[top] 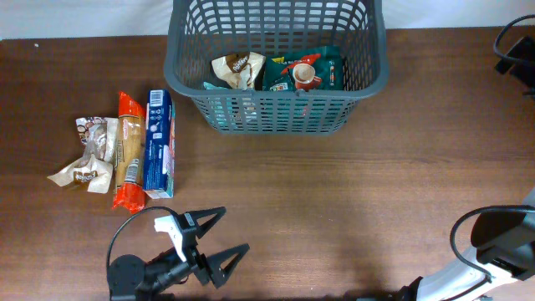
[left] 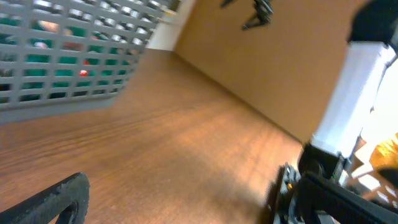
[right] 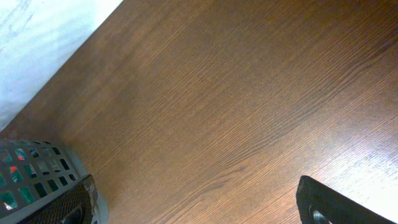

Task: Pack container
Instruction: 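Move the left gripper to the blue Clark box and grasp it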

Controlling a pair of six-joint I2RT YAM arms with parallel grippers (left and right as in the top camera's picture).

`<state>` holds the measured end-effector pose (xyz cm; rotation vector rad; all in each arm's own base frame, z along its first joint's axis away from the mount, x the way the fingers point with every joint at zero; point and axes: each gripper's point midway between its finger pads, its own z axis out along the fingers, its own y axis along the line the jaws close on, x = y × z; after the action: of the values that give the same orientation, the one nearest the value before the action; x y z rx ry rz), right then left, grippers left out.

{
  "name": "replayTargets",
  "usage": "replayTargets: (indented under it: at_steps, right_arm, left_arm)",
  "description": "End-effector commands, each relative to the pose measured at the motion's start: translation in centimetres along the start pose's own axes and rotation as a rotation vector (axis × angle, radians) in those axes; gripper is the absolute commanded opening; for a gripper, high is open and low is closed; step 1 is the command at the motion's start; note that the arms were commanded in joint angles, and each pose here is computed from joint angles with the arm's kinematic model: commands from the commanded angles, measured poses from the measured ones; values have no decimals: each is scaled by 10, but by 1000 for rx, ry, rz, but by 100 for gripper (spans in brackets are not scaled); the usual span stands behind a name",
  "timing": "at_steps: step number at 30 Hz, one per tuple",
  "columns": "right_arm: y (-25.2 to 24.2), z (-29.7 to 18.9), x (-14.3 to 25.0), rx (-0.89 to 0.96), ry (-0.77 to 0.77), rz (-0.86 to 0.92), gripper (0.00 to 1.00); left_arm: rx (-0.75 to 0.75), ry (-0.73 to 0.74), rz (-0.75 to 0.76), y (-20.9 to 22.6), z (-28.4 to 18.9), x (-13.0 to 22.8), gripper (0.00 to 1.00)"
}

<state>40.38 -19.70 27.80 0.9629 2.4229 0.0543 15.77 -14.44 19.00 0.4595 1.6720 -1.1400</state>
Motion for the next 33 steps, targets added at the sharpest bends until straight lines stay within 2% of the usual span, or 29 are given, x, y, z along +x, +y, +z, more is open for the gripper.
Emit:
replayTargets:
  at_steps: [1, 7, 11, 15, 18, 23, 25, 28, 33]
  right_arm:
    - [1, -5, 0, -8, -7, 3, 99]
    - [1, -5, 0, -8, -7, 3, 99]
    - [1, -5, 0, -8, -7, 3, 99]
    - [1, -5, 0, -8, -7, 3, 99]
    - [1, -5, 0, -8, -7, 3, 99]
    - [1, -5, 0, -8, -8, 3, 99]
    - [1, -5, 0, -8, -8, 3, 99]
    - [1, -5, 0, -8, -8, 3, 99]
    - [2, -5, 0, -8, -8, 3, 99]
  left_arm:
    - [-111, -79, -54, 9, -4, -27, 99]
    - [-301, -110, 123, 21, -11, -77, 99]
    - [-578, 9, 209, 51, -26, -110, 99]
    - [-903, 139, 173, 87, -56, -146, 99]
    - [-990, 254, 99, 101, -59, -161, 99]
    - [-967, 478, -53, 119, -45, -151, 99]
    - [-959, 569, -44, 132, -42, -138, 99]
    - [-1015, 688, -106, 163, -45, -115, 99]
    - [-1027, 839, -201, 208, -48, -79, 99]
